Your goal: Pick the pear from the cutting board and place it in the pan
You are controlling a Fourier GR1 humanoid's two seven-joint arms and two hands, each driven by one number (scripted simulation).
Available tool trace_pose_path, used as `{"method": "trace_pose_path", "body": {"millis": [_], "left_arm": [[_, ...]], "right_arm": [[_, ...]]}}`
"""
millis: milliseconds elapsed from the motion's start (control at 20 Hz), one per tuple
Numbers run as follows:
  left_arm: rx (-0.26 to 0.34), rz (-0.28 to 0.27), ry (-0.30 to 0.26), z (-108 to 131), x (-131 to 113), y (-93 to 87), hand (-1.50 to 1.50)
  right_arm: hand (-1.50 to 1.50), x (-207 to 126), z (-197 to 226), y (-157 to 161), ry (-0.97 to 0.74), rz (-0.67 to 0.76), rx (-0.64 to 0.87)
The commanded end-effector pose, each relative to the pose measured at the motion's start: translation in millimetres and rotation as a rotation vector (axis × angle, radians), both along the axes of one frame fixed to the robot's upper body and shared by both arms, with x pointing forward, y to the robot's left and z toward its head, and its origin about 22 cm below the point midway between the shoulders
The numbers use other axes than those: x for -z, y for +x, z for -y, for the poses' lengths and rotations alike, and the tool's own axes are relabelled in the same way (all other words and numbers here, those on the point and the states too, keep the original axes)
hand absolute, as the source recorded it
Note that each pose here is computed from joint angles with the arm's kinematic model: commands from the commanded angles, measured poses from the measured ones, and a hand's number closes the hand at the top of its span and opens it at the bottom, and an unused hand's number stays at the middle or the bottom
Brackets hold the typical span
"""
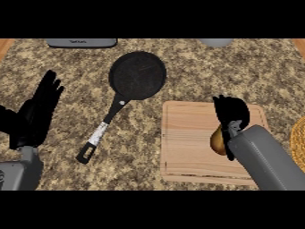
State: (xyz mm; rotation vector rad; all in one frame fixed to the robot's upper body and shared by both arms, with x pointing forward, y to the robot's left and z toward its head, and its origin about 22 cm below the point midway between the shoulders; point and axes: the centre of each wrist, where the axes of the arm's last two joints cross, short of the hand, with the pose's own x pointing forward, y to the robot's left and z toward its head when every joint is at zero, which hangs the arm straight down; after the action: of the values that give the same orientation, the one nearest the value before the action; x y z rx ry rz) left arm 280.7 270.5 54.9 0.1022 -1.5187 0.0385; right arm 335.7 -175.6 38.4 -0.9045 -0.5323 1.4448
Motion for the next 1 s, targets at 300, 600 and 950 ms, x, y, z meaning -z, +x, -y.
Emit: {"method": "trace_pose_path", "body": {"millis": [300, 600, 950], "left_arm": [[0.012, 0.025, 0.008, -10.3, -10.4, -9.9, 0.00], [-0.004, 0.004, -0.010, 0.0, -11.1, -3.7, 0.00], [0.039, 0.018, -0.012, 7.3, -11.8, -3.7, 0.00]], "right_arm": [[1.50, 21.0, -0.9, -1.0, 0.043, 0.022, -0.118], [1.50, 26.1, 12.2, 8.9, 0.115, 0.040, -0.104], [1.50, -13.1, -99.1, -2.2, 0.177, 0.271, 0.007]]}}
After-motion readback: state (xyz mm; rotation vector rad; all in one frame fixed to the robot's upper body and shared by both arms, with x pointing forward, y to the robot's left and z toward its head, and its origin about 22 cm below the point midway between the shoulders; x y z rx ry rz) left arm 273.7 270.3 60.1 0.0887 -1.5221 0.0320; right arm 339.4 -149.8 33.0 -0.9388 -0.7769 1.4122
